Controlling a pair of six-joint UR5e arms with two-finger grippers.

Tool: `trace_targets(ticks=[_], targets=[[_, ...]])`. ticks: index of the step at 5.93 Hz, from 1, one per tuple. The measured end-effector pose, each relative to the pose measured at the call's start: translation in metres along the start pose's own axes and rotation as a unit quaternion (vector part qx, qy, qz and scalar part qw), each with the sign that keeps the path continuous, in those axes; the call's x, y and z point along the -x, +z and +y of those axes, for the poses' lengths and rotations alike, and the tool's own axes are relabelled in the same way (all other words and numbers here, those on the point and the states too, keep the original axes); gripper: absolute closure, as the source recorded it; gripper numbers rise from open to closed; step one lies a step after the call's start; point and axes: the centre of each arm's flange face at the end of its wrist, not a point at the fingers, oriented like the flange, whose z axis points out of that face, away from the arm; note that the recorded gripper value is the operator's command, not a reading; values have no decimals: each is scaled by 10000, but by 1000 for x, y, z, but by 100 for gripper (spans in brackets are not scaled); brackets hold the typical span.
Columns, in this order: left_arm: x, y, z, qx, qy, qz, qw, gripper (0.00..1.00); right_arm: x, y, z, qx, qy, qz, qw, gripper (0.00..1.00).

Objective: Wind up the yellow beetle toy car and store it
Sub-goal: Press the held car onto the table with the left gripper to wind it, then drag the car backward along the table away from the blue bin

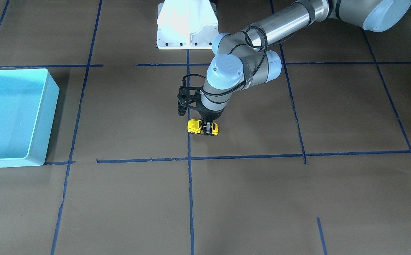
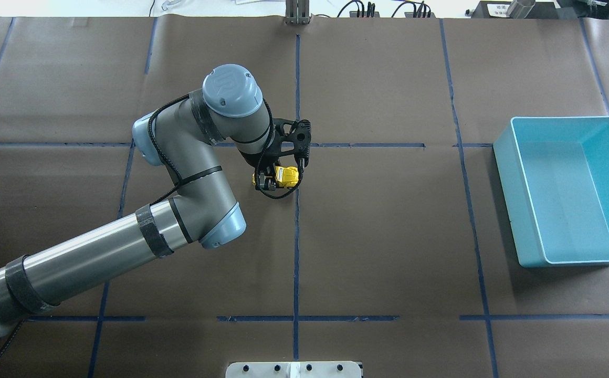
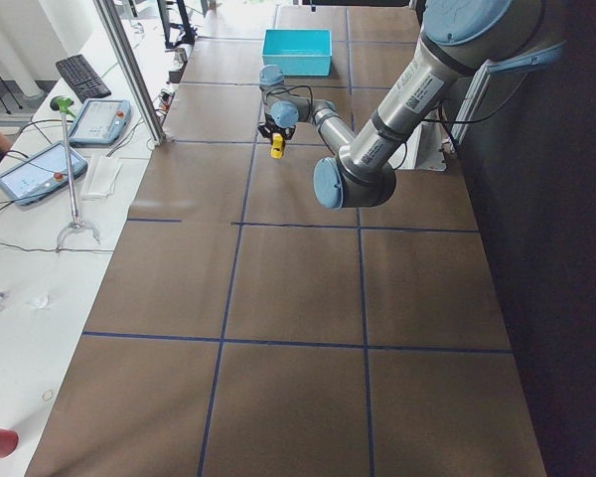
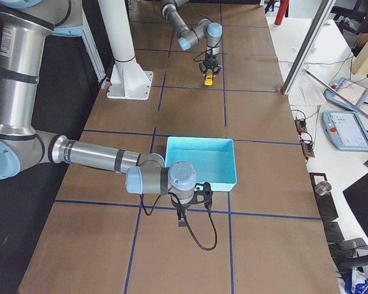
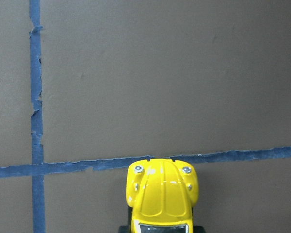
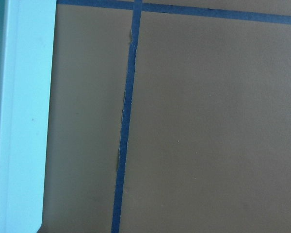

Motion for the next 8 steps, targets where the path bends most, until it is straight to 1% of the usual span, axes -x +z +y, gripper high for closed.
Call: trace_targets(ticks=[2, 4, 6, 8], targets=[[-1, 5, 11, -117, 42, -58, 9999, 100, 0, 0, 0, 2, 2, 0, 10000, 0], [-1, 7, 17, -147, 43, -58, 9999, 100, 0, 0, 1, 5, 5, 0, 10000, 0], [-4, 11, 28, -183, 39, -11, 9998, 100, 0, 0, 1, 5, 5, 0, 10000, 0], [-2, 12, 49, -285, 18, 84, 9996, 99, 0, 0, 1, 5, 5, 0, 10000, 0]])
